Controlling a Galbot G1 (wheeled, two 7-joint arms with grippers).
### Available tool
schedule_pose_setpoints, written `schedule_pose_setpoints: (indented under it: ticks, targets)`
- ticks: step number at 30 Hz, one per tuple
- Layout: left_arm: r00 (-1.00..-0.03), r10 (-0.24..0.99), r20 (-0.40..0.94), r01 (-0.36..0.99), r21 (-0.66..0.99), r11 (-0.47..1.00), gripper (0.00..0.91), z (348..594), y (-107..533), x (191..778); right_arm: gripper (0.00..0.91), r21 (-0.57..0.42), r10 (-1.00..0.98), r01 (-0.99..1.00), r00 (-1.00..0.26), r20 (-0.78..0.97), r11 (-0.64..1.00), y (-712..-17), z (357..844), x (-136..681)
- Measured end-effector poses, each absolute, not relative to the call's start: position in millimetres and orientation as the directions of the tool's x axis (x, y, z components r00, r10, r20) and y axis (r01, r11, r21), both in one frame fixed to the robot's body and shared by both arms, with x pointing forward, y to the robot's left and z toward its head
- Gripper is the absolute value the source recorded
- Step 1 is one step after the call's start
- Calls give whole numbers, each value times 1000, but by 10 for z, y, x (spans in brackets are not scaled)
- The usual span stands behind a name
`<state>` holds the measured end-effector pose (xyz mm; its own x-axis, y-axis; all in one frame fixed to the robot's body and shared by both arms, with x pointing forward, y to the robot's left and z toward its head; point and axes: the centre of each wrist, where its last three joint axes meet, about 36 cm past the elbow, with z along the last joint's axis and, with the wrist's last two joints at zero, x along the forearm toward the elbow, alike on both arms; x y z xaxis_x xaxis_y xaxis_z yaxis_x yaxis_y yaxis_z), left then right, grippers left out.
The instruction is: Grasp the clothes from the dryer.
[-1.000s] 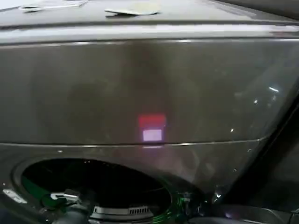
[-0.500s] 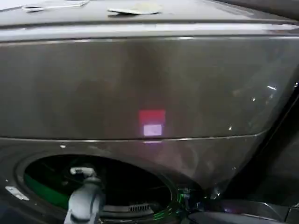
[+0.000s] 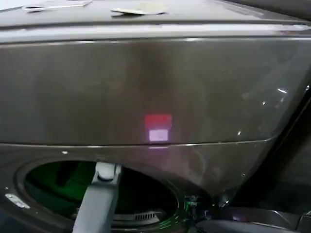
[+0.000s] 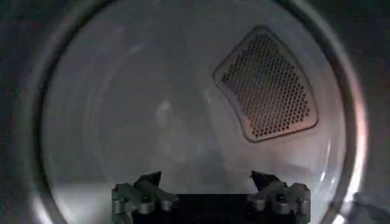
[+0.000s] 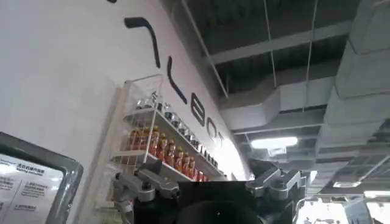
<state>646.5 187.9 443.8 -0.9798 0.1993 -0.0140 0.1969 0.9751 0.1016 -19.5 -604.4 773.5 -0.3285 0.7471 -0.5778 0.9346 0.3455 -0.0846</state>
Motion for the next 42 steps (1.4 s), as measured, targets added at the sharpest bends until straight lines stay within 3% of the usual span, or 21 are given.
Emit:
schedule_pose_setpoints:
  ticks: [8,13,18,23,30,42]
  targets:
    - [-890,441,114,456,237,858,907,4429,1971,6937,907,-87,755,936,-328,-568,341,-6054,7719,-218]
    - [-774,578,261,634,327,701,907,4373,2038,7146,907,-88,757,937,-326,-566,337,-6052,7713,-239]
    - [-648,628,431,761,381,524,907,4388,2012,7309,907,-90,759,938,-326,-563,336,-6043,7700,-249]
    - [-562,586,584,826,428,366,907,4504,1985,7456,907,-90,763,939,-323,-560,332,-6039,7685,-264]
    - [-479,432,764,875,453,170,907,4616,2071,7593,907,-95,761,938,-327,-560,333,-6025,7687,-251]
    - [-424,190,885,902,432,1,907,4581,2196,7644,907,-105,758,935,-337,-558,339,-6007,7682,-224]
